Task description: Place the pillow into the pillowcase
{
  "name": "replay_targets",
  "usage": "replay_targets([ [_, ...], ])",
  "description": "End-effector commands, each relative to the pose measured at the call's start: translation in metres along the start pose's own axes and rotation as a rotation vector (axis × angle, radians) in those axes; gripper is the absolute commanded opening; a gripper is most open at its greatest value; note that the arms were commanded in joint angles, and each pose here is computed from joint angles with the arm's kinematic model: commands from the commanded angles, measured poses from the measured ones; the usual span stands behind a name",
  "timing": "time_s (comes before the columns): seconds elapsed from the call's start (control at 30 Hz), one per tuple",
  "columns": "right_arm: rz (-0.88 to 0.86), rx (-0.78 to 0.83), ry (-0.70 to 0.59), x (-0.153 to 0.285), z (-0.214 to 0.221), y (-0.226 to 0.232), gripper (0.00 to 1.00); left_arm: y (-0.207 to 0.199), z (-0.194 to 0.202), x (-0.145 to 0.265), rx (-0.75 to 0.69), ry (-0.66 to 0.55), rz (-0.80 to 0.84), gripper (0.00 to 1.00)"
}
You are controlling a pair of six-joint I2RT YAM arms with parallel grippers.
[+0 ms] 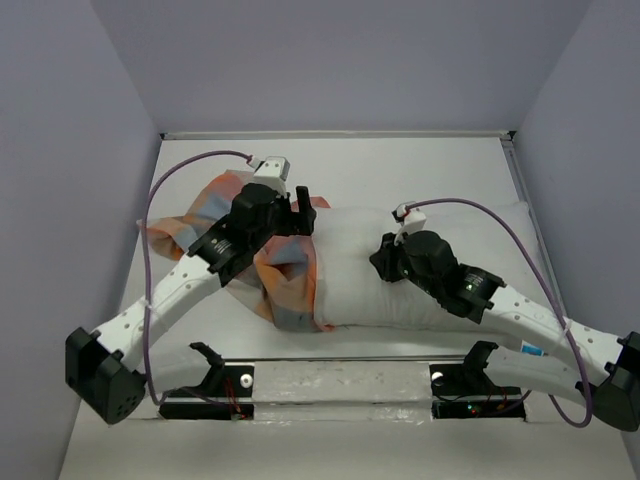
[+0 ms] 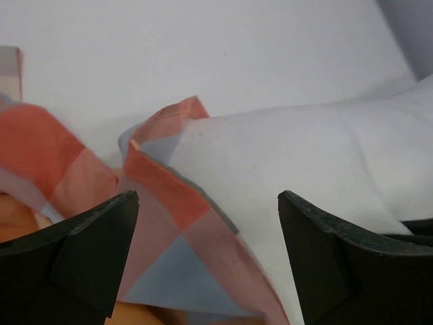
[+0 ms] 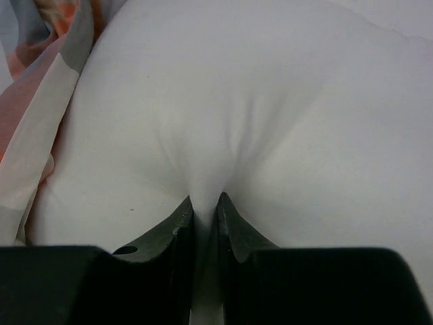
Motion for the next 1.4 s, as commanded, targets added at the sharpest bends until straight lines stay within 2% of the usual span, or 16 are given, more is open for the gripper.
replay_targets([
  [0.0,-0.057,0.022,0.039,0.002,0.003,0.005,0.25,0.014,-0.002,-0.033,-0.082,0.042,-0.169,0.93],
  [0.13,-0.059,0.029,-0.012,0.012,-0.008,0.004,0.41,0.018,-0.014,-0.054,-0.131,0.044,-0.266,0.92],
  [0.23,-0.062,0.045,-0.035,0.021,-0.018,0.003,0.63,0.034,-0.014,-0.074,-0.126,0.075,-0.305,0.9],
  [0.33,-0.063,0.071,-0.079,0.029,-0.036,0.003,0.75,0.053,-0.006,-0.09,-0.134,0.107,-0.387,0.89],
  [0.43,-0.049,0.108,-0.066,0.021,-0.042,0.005,0.89,0.054,0.0,-0.095,-0.116,0.126,-0.355,0.85],
  [0.6,0.001,0.245,-0.05,-0.004,-0.071,0.006,0.98,0.059,0.014,-0.107,-0.06,0.188,-0.277,0.75],
  [0.67,-0.027,0.299,-0.016,-0.021,-0.076,-0.002,1.0,0.059,0.019,-0.109,-0.021,0.21,-0.225,0.6],
  [0.7,-0.048,0.315,-0.024,-0.025,-0.084,-0.004,1.0,0.058,0.016,-0.111,-0.009,0.194,-0.207,0.43],
  [0.8,-0.164,0.368,0.049,-0.053,-0.077,-0.014,1.0,0.052,0.013,-0.111,0.014,0.179,-0.156,0.14],
  [0.87,-0.272,0.404,0.086,-0.066,-0.07,-0.005,1.0,0.039,0.007,-0.107,0.043,0.164,-0.057,0.0],
  [0.9,-0.308,0.411,0.109,-0.071,-0.065,-0.003,1.0,0.034,0.005,-0.104,0.054,0.167,-0.023,0.0],
  [1.0,-0.511,0.389,0.204,-0.081,-0.037,0.011,0.91,0.009,-0.01,-0.09,0.095,0.122,0.143,0.0],
  [1.13,-0.735,0.327,0.155,-0.068,-0.018,0.03,0.36,-0.027,-0.03,-0.071,0.123,0.065,0.33,0.0],
  [1.17,-0.756,0.315,0.062,-0.061,-0.031,0.035,0.11,-0.036,-0.033,-0.065,0.127,0.061,0.371,0.0],
  [1.2,-0.759,0.283,0.033,-0.056,-0.034,0.037,0.0,-0.045,-0.037,-0.06,0.124,0.054,0.406,0.0],
  [1.37,-0.601,0.175,-0.291,-0.038,-0.073,0.034,0.0,-0.084,-0.042,-0.036,0.129,0.042,0.575,0.0],
])
Point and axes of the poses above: each gripper's point midway between its finger pads, its own x axis back along the fingers, its own y axis along the line the jaws close on, z = x × y, the point moved 8 cm from there along x, back along the fingers, and after that the axes turned 11 degrees about x, right-handed, at the moved point
